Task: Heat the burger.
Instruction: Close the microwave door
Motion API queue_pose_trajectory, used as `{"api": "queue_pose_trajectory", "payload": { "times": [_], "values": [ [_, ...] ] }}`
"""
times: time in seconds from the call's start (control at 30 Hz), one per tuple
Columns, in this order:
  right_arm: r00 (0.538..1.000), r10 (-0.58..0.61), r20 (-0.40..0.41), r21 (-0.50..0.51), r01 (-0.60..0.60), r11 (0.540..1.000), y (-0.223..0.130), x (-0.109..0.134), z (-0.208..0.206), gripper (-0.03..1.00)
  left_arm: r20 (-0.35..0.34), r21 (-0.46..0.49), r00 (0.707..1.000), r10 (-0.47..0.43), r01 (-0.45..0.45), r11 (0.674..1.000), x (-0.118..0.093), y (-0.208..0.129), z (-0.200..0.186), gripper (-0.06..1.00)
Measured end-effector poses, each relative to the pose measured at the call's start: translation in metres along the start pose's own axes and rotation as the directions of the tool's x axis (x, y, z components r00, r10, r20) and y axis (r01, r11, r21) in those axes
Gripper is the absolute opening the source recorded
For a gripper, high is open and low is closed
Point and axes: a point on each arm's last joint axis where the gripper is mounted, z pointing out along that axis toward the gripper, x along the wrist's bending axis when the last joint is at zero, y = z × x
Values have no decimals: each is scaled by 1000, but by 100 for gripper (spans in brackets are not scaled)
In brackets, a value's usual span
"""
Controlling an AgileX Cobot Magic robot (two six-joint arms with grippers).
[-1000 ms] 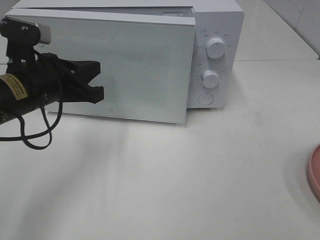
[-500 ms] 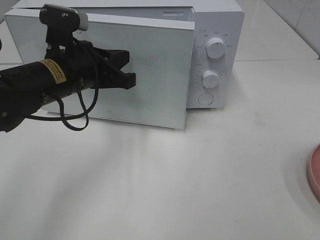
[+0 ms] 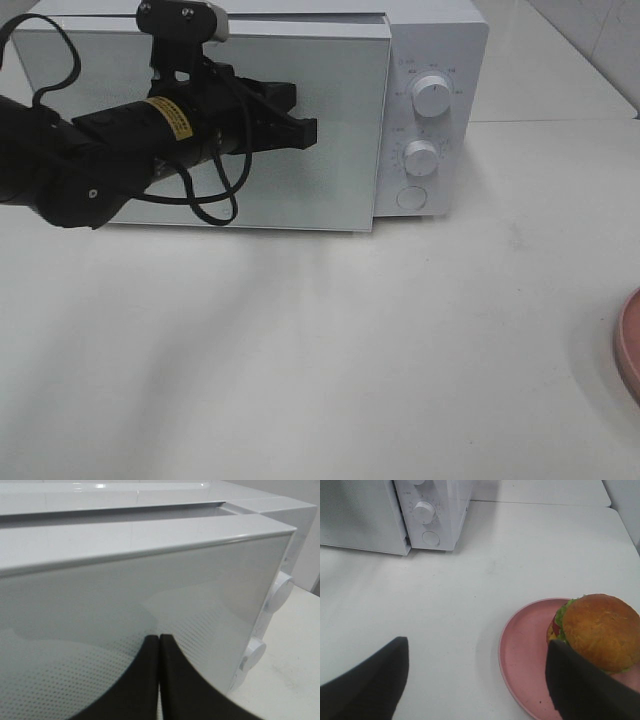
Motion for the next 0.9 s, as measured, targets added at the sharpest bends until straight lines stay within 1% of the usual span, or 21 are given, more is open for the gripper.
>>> {"api": "queue_pose_trajectory", "payload": {
  "times": [0.07, 0.17, 0.2, 0.37, 0.4, 0.5, 0.57, 0.8, 0.83, 0.9],
  "values": [
    [1000, 0, 0, 0, 0, 1000, 0, 0, 0, 75, -5, -2, 1000, -10, 10, 1000, 0, 1, 6, 0],
    [1000, 0, 0, 0, 0, 1000, 0, 0, 0, 75, 8, 12, 1000, 0, 0, 1000, -5, 0, 15, 0],
    [1000, 0, 0, 0, 0, 1000, 0, 0, 0, 75, 19, 23, 1000, 11, -12, 1000, -8, -2, 20, 0],
    [1000, 0, 0, 0, 0, 1000, 0, 0, 0, 75, 27, 31, 999, 24, -25, 999, -10, -1, 33, 0],
    [1000, 0, 0, 0, 0, 1000, 0, 0, 0, 75, 39, 42, 999, 36, -38, 998, -13, -2, 38, 0],
    [1000, 0, 0, 0, 0, 1000, 0, 0, 0, 75, 43, 45, 998, 42, -43, 998, -13, -3, 41, 0],
    [1000, 0, 0, 0, 0, 1000, 0, 0, 0, 75, 36, 41, 999, 37, -39, 998, -12, -3, 50, 0],
    [1000, 0, -1, 0, 0, 1000, 0, 0, 0, 75, 41, 51, 998, 41, -43, 998, -15, -2, 53, 0],
    [1000, 0, -1, 0, 0, 1000, 0, 0, 0, 75, 40, 75, 998, 44, -47, 996, -16, -3, 52, 0],
    [1000, 0, -1, 0, 0, 1000, 0, 0, 0, 75, 37, 88, 998, 45, -48, 995, -16, -2, 52, 0]
  ]
}}
